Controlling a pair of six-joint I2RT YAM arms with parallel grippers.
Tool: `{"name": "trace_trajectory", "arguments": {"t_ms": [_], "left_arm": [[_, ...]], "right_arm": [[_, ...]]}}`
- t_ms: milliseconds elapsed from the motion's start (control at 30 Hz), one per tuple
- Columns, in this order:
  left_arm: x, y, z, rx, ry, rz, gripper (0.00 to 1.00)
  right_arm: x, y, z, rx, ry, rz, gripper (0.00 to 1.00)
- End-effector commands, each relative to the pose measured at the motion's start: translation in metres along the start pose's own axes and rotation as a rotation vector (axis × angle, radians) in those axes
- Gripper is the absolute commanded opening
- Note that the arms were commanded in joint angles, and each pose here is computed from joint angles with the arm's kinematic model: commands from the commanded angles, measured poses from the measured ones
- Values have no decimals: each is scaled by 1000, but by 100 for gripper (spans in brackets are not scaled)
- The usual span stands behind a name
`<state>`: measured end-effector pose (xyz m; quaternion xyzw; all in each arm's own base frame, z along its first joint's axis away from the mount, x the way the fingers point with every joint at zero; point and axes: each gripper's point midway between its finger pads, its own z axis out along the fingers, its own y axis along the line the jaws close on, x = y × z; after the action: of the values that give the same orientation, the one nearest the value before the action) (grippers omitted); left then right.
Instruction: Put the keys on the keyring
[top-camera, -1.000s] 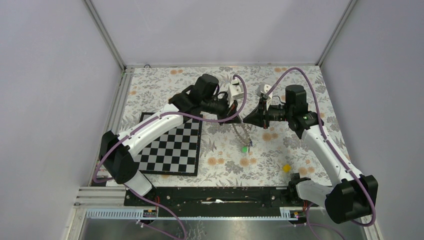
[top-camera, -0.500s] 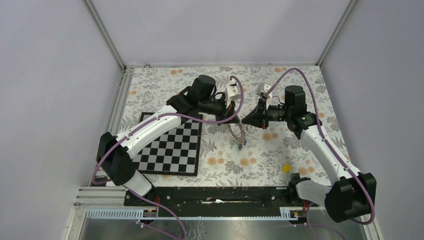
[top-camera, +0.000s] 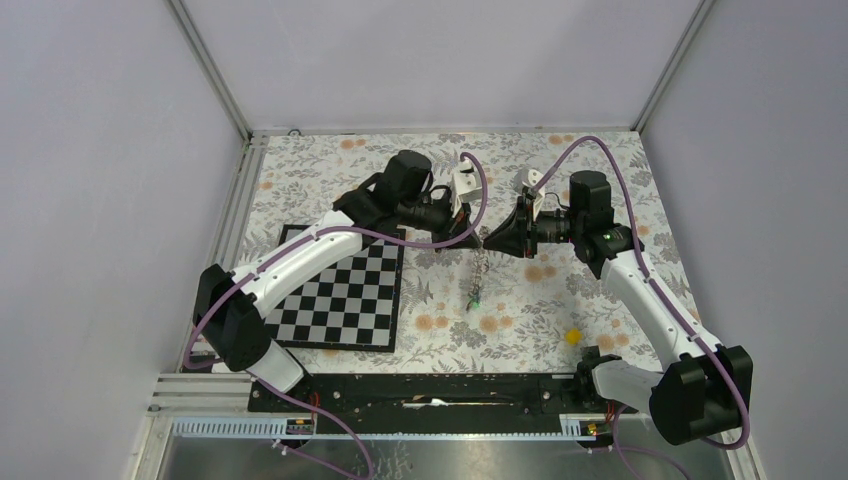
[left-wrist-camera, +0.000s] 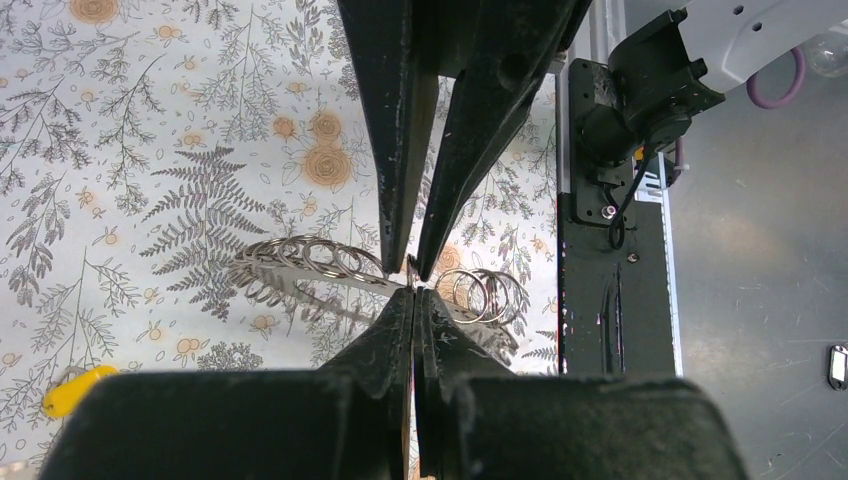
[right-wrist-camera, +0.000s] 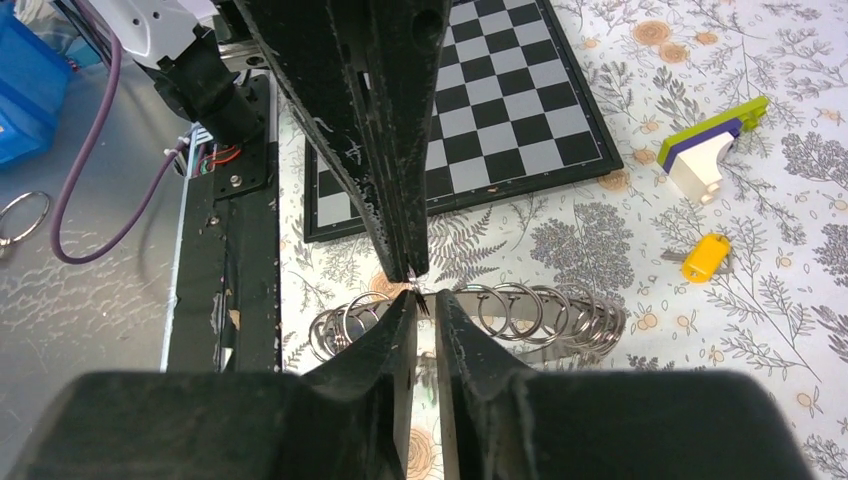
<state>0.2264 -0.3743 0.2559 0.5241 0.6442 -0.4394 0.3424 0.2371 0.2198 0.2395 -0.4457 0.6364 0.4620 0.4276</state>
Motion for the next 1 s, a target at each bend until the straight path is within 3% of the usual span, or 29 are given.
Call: {"name": "trace_trajectory", "arguments": {"t_ms": [0, 133, 367, 700, 967], "left_arm": [[-25, -12, -6, 35, -78, 80, 0], [-24, -10, -6, 28, -78, 79, 0], [-30, -8, -16, 55, -127, 53, 0], [-25, -14, -39, 173, -203, 66, 44], [-25, -10, -34, 188, -220, 129, 51]], "right_arm": [[-15, 9, 0, -47, -41, -51, 14], [-17, 11, 0, -62, -50, -45, 0], [-23, 10, 0, -56, -60, -36, 0], [-44, 11, 0, -85, -109, -22, 0], [-50, 16, 1, -134, -148, 20, 0]]}}
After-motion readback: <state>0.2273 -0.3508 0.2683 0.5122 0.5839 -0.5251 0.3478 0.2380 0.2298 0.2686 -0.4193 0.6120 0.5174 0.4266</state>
